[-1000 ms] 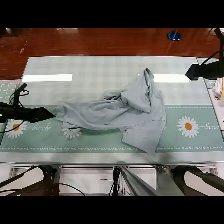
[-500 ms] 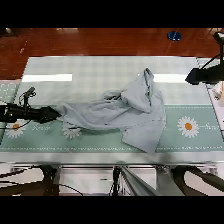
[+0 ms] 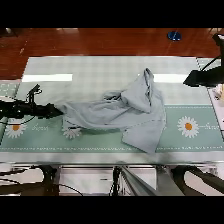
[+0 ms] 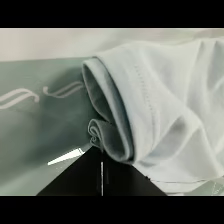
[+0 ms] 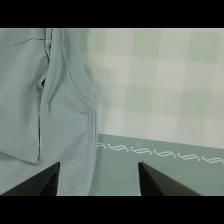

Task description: Fold the shirts.

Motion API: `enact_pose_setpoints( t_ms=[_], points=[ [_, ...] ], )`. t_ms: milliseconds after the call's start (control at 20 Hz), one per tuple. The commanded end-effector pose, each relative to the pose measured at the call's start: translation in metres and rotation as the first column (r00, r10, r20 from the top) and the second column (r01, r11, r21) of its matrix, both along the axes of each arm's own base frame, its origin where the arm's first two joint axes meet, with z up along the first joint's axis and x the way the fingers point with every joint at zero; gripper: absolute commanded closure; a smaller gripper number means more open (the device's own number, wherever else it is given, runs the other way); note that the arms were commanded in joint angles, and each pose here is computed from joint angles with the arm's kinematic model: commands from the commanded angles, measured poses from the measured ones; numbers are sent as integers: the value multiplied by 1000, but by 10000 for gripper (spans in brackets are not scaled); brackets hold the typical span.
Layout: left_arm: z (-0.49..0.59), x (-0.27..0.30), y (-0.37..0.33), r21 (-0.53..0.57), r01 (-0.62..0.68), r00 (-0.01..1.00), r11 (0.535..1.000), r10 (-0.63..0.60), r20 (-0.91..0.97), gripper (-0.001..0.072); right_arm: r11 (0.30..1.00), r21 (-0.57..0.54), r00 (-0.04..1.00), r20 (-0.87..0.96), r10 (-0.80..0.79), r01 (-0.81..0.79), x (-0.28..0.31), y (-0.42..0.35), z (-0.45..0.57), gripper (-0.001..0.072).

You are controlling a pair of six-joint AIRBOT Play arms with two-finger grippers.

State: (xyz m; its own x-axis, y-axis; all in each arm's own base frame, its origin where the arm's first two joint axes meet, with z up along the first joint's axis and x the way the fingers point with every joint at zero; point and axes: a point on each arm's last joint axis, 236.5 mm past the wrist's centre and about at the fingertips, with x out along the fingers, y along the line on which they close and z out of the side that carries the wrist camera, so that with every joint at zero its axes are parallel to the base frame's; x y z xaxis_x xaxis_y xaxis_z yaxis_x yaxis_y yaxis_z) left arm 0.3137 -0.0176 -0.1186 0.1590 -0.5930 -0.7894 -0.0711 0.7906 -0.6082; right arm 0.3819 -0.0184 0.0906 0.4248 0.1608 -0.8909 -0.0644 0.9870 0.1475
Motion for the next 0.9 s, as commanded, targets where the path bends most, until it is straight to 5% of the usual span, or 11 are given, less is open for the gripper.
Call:
enact_pose_setpoints(
  t_ms=[0, 350, 850],
  points=[
    [8, 3, 7, -1, -7, 1000, 1000, 7, 0, 681, 999, -52, 999, -42, -7, 5, -15, -13, 0, 184],
    [30, 4, 15, -13, -2, 999, 1000, 3, 42, 682, 921, 328, 964, -229, -136, 208, -67, -9, -93, 120],
    [35, -6, 6, -55, 30, 999, 998, -29, 14, 682, 840, 405, 912, -342, -227, 361, -107, 25, -177, 134]
  ],
)
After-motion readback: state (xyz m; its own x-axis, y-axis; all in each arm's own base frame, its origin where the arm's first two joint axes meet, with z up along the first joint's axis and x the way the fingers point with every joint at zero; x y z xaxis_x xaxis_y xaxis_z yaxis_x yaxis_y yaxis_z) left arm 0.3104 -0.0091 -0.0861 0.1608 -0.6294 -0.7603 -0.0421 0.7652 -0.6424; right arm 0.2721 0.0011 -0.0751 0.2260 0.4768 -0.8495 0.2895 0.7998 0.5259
